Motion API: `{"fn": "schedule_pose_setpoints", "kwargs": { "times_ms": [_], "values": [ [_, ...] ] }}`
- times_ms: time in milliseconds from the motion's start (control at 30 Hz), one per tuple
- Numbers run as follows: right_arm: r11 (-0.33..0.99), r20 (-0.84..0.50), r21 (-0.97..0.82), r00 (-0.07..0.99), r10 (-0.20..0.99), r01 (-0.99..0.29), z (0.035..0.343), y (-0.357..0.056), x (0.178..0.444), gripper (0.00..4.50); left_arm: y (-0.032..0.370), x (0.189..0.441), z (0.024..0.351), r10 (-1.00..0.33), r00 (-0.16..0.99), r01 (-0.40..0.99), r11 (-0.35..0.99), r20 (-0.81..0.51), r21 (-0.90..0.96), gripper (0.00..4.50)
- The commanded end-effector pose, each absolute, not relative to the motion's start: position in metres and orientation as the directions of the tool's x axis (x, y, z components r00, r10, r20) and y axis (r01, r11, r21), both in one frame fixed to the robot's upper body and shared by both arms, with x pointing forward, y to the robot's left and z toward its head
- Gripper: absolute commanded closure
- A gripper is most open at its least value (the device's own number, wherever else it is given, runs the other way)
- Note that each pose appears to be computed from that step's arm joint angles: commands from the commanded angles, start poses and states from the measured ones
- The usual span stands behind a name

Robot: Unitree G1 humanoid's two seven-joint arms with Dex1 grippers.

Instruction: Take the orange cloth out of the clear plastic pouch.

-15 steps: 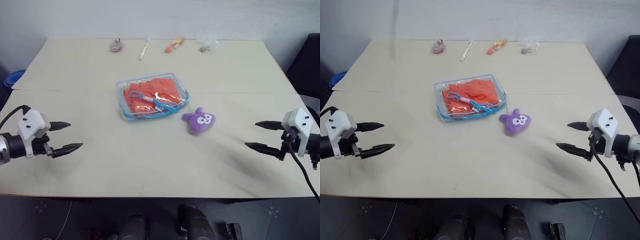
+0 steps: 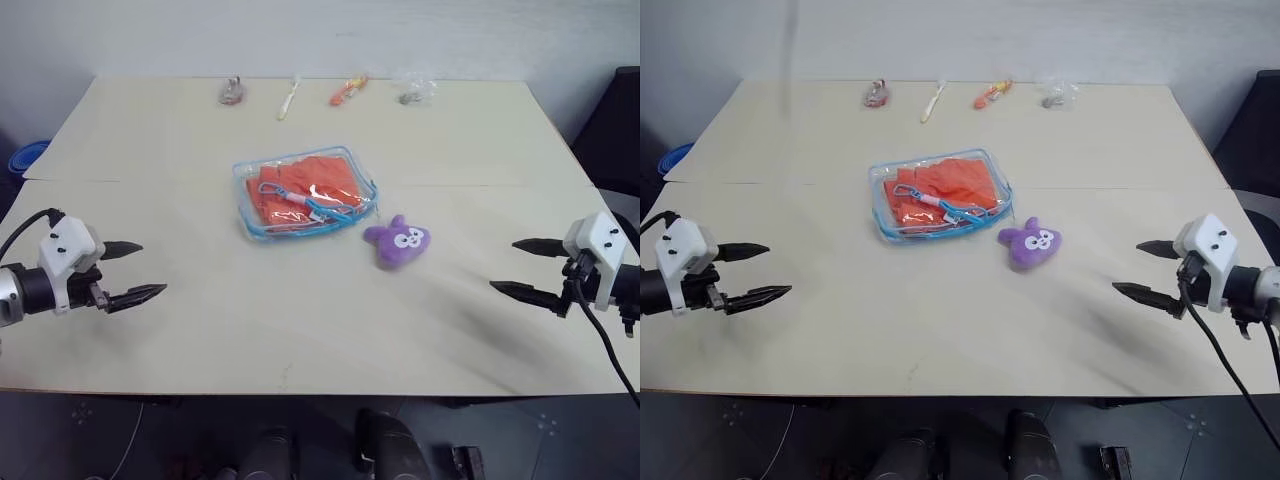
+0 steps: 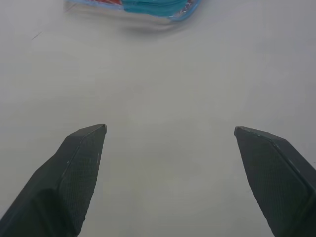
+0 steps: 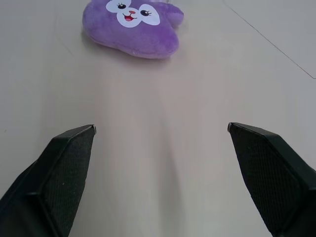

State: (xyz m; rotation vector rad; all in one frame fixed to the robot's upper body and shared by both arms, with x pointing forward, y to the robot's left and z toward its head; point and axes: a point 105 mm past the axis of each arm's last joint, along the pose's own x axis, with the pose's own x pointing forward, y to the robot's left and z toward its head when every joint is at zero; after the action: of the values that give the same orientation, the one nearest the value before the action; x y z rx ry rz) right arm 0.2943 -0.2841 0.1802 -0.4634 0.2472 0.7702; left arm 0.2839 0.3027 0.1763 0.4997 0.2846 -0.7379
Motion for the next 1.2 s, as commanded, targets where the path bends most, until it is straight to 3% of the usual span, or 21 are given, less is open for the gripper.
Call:
{"fn": "schedule_pose_setpoints", "kwargs": {
  "times_ms": [33,733,867,1033,1200],
  "values": [
    [0.626,-0.353,-0.329,0.707,0.613,-0.707,0.198,-0.285,0.293,0.03,0.299,0.287,0.184,-0.581,0.720,0.693,0.630,-0.380,0.350,0.15],
    [0.606,-0.334,-0.330,0.690,0.642,-0.724,0.197,-0.267,0.298,0.03,0.274,0.287,0.200,-0.670,0.674,0.739,0.615,-0.312,0.277,0.15],
    [0.588,-0.243,-0.321,0.665,0.706,-0.742,0.215,-0.227,0.309,0.03,0.251,0.286,0.223,-0.739,0.629,0.777,0.590,-0.241,0.220,0.15],
    [0.565,-0.131,-0.309,0.623,0.771,-0.765,0.232,-0.147,0.344,0.03,0.224,0.291,0.239,-0.785,0.585,0.808,0.543,-0.203,0.229,0.15],
    [0.491,-0.116,-0.320,0.548,0.829,-0.810,0.229,-0.079,0.368,0.03,0.213,0.298,0.241,-0.797,0.570,0.817,0.522,-0.202,0.244,0.15]
  ]
}}
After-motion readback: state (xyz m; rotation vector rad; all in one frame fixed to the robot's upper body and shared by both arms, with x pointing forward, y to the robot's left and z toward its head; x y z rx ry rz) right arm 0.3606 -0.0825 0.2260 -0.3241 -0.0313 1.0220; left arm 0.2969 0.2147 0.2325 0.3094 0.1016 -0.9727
